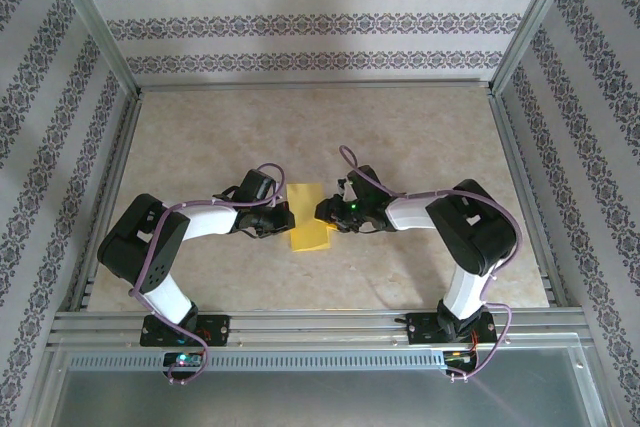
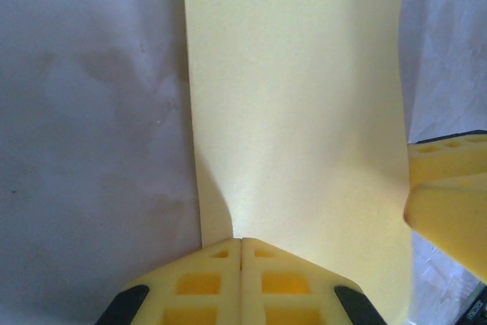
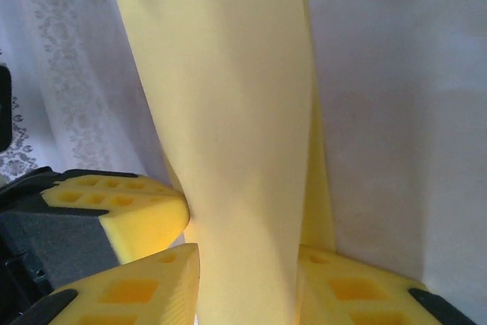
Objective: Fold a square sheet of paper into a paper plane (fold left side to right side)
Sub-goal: Fold the triangle a second time at the center of the table.
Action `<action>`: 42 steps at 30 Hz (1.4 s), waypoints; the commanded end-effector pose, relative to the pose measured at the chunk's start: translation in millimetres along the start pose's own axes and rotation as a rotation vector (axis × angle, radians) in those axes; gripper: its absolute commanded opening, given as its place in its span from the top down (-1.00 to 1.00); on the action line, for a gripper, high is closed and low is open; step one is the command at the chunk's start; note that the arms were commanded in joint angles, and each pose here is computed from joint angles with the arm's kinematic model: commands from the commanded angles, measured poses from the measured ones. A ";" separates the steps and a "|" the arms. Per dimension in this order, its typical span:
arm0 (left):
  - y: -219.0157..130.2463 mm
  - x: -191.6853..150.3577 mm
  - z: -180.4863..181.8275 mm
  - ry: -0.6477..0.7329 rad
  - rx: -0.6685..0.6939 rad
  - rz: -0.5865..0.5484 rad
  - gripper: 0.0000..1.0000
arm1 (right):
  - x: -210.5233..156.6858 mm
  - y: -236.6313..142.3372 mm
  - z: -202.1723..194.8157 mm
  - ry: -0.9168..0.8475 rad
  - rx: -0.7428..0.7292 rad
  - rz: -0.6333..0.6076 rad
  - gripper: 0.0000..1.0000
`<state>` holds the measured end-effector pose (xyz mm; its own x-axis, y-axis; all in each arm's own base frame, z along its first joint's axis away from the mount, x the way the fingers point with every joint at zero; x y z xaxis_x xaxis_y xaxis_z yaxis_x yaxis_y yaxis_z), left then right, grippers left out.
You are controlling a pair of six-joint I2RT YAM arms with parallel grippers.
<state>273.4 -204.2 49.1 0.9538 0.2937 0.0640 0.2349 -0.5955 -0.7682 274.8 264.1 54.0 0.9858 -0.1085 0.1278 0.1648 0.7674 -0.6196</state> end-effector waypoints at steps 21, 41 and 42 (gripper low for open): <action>-46.4 3.3 -37.3 0.175 -0.104 -0.142 0.42 | 23.6 -8.0 3.9 -0.036 -0.029 -0.048 0.96; -28.0 -99.0 -87.8 1.026 0.254 -0.117 -0.18 | 29.5 -16.1 13.3 0.081 -0.015 -0.046 0.98; -22.7 -98.7 -87.9 1.043 0.281 -0.111 -0.18 | 29.4 -16.2 13.7 0.080 -0.014 -0.046 0.98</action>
<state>183.9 -288.8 121.1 0.7139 -0.4146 0.5643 0.3496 -0.4872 -0.8003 294.1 255.3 63.4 0.9798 -0.1811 0.0842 0.1919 0.7362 -0.6490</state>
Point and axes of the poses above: each hand's point on the last joint's axis, 136 mm out from that joint toward the fingers, its own y axis out along the fingers, its own z axis along the line the jaws close on, x = y × z, the point moved 4 cm from there along -y, back along the fingers, and after that the axes turned 8 degrees about -y, right-handed, at the moved point
